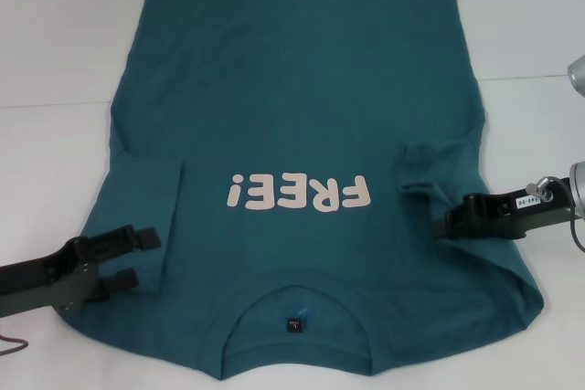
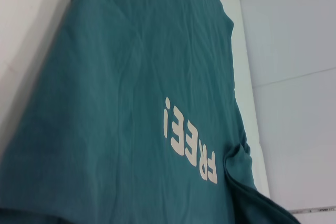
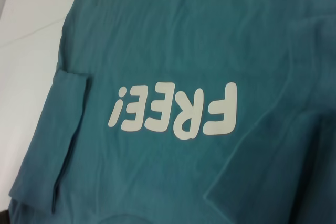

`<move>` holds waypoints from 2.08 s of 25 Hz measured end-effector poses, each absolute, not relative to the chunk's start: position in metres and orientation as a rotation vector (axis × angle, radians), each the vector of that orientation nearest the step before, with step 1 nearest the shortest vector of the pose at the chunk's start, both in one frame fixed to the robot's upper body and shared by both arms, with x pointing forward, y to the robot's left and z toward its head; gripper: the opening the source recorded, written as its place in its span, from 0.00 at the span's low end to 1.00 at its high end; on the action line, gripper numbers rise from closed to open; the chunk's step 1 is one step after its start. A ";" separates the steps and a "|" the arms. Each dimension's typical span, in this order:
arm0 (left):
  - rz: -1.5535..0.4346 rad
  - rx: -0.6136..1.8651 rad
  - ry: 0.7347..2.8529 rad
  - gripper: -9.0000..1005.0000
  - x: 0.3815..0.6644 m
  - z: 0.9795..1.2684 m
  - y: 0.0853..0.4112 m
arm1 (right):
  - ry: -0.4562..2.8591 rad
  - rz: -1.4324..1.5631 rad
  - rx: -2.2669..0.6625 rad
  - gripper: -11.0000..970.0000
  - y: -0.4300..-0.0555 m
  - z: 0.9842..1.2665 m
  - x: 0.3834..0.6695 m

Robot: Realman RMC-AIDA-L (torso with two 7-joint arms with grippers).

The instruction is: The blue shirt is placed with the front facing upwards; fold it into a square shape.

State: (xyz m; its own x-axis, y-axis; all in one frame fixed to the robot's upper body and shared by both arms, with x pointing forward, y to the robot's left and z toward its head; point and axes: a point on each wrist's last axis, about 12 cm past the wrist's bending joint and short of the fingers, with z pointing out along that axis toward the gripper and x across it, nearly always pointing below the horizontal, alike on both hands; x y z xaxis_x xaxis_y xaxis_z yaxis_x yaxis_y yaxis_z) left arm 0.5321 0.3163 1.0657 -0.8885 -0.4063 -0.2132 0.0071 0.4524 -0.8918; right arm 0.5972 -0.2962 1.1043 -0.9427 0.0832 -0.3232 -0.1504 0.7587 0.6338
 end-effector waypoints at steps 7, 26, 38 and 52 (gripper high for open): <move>-1.422 -0.343 2.303 0.94 0.532 1.066 0.318 | 2.620 0.980 -0.114 0.22 -0.295 1.106 0.598; -1.422 -0.350 2.295 0.94 0.532 1.067 0.320 | 2.542 0.901 -0.508 0.80 -0.284 1.129 0.603; -1.419 -0.356 2.296 0.94 0.532 1.067 0.320 | 2.525 0.914 -0.518 0.79 -0.307 1.143 0.602; -1.419 -0.343 2.294 0.94 0.532 1.071 0.324 | 2.379 0.982 -0.277 0.79 -0.340 1.156 0.603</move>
State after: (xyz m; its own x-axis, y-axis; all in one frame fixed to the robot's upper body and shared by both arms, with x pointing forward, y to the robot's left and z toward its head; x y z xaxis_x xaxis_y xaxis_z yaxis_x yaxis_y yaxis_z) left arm 0.5324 0.3239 1.0707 -0.8818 -0.4173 -0.2195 0.0101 0.4488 -0.8936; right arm 0.6026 -0.3405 1.1562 -0.8298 0.0171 -0.5577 -0.3814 0.7123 0.5892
